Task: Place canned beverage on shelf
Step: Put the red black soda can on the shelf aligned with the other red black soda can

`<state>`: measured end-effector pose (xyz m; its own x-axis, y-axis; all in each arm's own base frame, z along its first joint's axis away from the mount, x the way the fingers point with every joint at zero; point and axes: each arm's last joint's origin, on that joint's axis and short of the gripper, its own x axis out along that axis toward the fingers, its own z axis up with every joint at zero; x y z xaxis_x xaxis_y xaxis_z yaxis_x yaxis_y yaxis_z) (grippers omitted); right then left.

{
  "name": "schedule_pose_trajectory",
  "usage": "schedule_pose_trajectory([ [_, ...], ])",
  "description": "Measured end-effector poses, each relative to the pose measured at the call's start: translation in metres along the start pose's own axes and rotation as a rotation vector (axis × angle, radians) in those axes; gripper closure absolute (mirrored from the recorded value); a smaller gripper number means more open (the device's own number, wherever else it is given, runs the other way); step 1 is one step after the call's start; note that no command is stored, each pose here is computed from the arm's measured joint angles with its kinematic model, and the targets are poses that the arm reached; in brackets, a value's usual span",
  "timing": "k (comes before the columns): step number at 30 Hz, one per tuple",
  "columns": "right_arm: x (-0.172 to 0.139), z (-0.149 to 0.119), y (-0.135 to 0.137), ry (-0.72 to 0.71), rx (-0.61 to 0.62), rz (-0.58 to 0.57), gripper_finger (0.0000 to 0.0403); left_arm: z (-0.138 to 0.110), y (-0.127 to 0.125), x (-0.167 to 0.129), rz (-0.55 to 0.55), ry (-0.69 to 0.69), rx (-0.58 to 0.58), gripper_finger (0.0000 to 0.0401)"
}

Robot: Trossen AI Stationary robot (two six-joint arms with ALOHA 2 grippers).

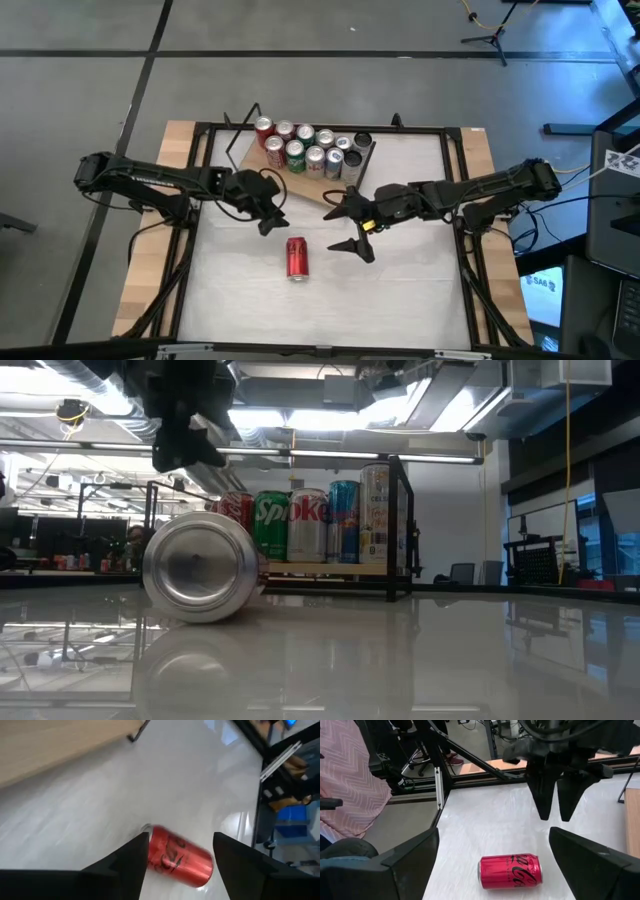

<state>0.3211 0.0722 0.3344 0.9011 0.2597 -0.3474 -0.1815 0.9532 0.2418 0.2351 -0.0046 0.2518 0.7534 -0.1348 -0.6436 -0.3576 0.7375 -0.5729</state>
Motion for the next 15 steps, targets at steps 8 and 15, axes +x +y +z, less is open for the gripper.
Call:
schedule_pose_trajectory([
  [8, 0.000, -0.001, 0.000, 0.006, 0.000, 0.000, 0.0031, 0.002, -0.001, 0.008, 0.061, -0.102, -0.273, 0.0190],
  [15, 0.000, -0.001, 0.000, 0.007, 0.000, 0.001, 0.0031, -0.002, -0.004, 0.012, 0.048, -0.070, -0.444, 0.0190],
])
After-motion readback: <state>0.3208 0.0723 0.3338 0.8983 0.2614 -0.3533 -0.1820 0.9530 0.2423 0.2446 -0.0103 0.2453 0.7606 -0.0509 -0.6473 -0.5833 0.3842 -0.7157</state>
